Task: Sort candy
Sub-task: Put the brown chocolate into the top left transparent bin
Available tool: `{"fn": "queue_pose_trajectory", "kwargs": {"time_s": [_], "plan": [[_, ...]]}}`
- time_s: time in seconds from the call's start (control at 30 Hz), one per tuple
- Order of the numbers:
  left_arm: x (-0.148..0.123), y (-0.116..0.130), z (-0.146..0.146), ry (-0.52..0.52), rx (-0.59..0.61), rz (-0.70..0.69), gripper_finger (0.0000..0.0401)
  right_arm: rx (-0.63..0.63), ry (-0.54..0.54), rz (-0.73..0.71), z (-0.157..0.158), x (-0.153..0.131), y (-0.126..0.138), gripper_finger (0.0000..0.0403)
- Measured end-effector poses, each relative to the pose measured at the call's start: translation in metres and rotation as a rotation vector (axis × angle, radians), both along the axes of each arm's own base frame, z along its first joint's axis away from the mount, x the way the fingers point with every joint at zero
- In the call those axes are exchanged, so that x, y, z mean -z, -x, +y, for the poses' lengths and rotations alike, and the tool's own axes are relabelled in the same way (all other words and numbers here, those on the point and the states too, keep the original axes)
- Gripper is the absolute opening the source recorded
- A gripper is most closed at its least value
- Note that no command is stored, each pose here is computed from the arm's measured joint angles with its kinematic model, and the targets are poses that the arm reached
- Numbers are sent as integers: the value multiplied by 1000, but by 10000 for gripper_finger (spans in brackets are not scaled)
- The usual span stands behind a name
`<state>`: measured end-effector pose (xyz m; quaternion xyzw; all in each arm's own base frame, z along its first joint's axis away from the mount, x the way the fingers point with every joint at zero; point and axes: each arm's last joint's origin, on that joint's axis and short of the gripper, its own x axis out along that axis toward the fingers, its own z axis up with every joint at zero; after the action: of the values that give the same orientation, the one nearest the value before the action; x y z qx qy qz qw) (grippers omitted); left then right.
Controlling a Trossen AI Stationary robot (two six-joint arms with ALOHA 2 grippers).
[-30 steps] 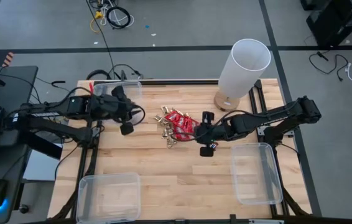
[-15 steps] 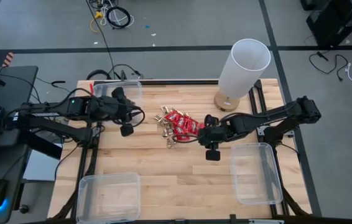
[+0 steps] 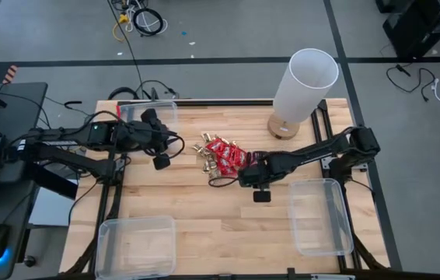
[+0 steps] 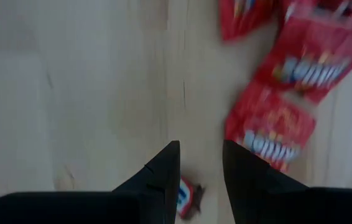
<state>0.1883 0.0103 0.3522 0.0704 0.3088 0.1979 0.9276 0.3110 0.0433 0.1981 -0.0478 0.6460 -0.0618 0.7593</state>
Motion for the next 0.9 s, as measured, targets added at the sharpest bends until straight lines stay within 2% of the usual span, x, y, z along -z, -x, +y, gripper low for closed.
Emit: {"fn": "queue_pose_trajectory", "kwargs": {"time_s": [0.1, 0.2, 0.33, 0.63, 0.9], "plan": [[0, -1, 0, -3, -3, 4, 78, -11, -9, 104, 1, 7, 6, 107], [1, -2, 0, -5, -4, 8, 78, -87, 3, 180, 6, 10, 11, 107], [2, -2, 0, -8, -3, 13, 78, -184, 20, 197, 12, 14, 10, 107], [4, -4, 0, -17, 1, 35, 78, -170, 28, 241, 14, 28, 7, 108], [5, -6, 0, -17, 2, 42, 78, -292, 44, 302, 17, 34, 8, 132]]}}
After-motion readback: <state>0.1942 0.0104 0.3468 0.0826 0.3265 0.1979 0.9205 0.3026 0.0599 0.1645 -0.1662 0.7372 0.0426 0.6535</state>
